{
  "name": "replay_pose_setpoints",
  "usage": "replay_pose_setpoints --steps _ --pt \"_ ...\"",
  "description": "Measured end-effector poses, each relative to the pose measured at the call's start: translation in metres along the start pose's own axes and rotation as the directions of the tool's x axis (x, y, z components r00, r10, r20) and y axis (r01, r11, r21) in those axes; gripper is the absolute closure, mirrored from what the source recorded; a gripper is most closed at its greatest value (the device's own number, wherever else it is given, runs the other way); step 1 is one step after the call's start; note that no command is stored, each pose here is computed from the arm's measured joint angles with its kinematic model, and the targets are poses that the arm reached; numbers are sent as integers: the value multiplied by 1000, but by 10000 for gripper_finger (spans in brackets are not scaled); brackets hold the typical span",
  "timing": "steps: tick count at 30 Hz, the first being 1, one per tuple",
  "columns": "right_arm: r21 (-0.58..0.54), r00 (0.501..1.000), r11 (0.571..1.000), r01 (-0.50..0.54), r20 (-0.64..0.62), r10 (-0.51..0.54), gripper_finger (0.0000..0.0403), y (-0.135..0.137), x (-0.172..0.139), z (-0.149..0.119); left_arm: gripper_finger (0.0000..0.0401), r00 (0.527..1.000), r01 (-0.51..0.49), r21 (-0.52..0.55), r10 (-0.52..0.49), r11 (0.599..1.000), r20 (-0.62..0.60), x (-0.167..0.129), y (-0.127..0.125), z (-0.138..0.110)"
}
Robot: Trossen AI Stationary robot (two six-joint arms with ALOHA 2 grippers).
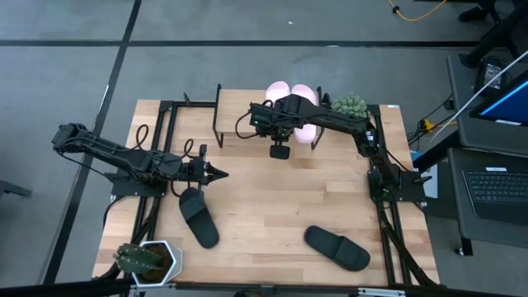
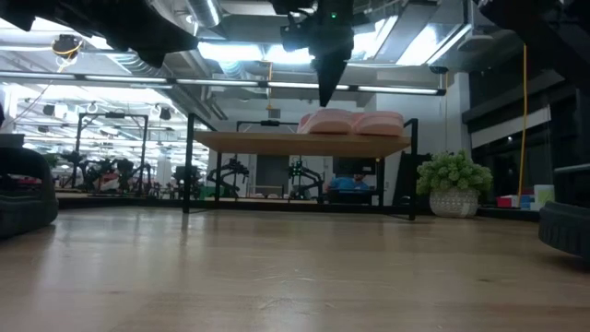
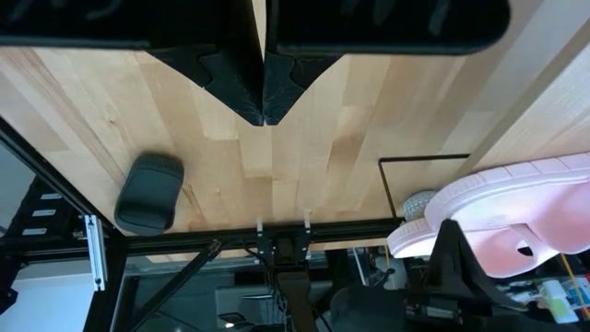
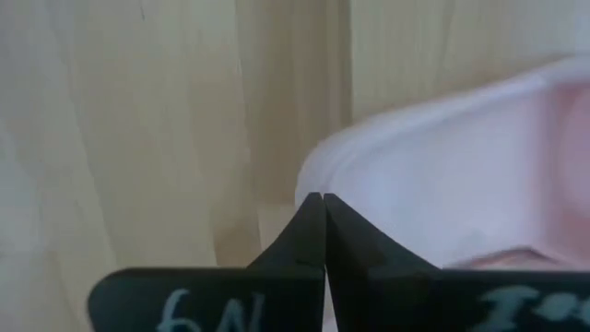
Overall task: Pick and place slides into the shelf
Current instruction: Put the pink slide on the shelf
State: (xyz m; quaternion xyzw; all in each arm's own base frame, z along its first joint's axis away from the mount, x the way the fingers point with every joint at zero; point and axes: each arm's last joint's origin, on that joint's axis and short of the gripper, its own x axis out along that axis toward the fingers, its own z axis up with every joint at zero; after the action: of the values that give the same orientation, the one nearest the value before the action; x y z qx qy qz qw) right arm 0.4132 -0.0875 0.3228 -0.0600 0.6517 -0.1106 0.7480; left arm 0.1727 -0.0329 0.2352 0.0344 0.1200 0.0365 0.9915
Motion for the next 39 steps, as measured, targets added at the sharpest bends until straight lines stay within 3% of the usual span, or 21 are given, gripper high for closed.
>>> replay_pose_setpoints --steps 8,22,33,39 --pt "39 999 999 3 35 -5 403 -3 -20 -9 401 1000 0 0 0 1000 0 0 0 0" --pt "0 994 1000 11 -111 -11 403 5 16 -14 401 1000 0 -9 0 1000 -1 0 0 0" --pt "-10 1000 1000 18 12 -18 403 5 -2 -5 401 1000 0 -9 0 1000 -1 0 0 0" --pt "-12 1000 1000 16 -1 -16 403 5 -3 -7 401 1000 0 -17 0 1000 -1 0 0 0"
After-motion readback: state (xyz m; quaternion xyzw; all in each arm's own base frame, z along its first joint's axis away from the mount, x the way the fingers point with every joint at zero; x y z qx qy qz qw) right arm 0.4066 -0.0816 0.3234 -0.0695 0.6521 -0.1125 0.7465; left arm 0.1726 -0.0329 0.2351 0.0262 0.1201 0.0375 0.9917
